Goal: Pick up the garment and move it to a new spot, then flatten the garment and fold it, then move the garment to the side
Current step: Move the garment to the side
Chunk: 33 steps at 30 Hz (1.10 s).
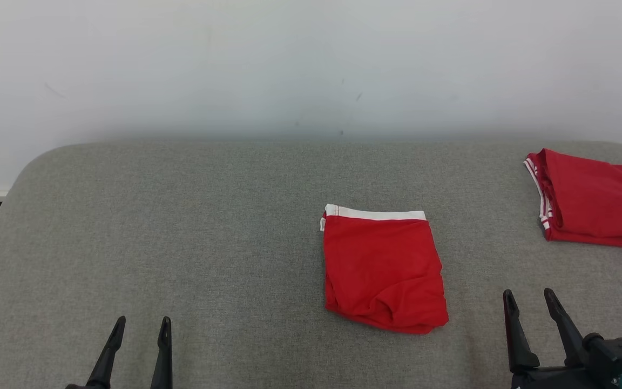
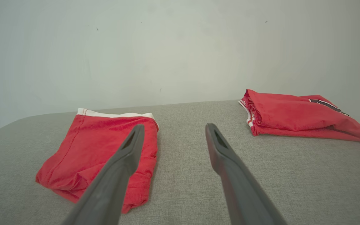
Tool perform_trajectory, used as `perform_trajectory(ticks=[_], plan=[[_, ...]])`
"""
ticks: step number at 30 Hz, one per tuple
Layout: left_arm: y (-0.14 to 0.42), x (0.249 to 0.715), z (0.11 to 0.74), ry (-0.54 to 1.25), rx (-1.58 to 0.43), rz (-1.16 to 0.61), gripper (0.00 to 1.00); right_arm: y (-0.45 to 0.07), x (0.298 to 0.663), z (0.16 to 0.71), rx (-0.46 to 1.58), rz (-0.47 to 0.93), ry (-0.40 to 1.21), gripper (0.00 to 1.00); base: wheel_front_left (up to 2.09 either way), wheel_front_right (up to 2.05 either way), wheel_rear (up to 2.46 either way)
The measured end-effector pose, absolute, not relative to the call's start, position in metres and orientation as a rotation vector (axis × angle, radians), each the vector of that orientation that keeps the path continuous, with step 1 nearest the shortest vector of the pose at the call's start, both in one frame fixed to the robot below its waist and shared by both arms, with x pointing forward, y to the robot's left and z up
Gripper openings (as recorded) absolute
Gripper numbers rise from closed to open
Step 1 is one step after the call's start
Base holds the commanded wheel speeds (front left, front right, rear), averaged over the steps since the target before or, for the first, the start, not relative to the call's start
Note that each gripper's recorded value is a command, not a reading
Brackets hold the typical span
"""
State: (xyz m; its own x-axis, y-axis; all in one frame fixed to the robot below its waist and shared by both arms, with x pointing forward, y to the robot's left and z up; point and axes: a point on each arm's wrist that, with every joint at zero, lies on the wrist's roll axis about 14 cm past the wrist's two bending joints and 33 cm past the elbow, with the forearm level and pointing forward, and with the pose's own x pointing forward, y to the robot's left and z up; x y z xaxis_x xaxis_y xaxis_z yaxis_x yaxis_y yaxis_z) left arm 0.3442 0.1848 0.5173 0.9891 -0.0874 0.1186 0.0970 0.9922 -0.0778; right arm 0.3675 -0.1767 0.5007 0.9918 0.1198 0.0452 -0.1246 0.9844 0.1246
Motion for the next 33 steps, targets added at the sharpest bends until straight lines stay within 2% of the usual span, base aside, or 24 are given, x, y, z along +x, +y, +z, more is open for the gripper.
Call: perform_trajectory(ticks=[15, 33], plan=[[0.188, 0.345, 0.515, -0.108, -0.088, -0.079, 1.00, -0.174, 0.370, 0.496, 0.101, 0.145, -0.004, 1.00, 0.00, 0.00, 0.00], [0.189, 0.360, 0.509, -0.092, -0.109, -0.055, 1.00, -0.148, 0.442, 0.476, 0.033, 0.246, 0.149, 1.00, 0.00, 0.00, 0.00]])
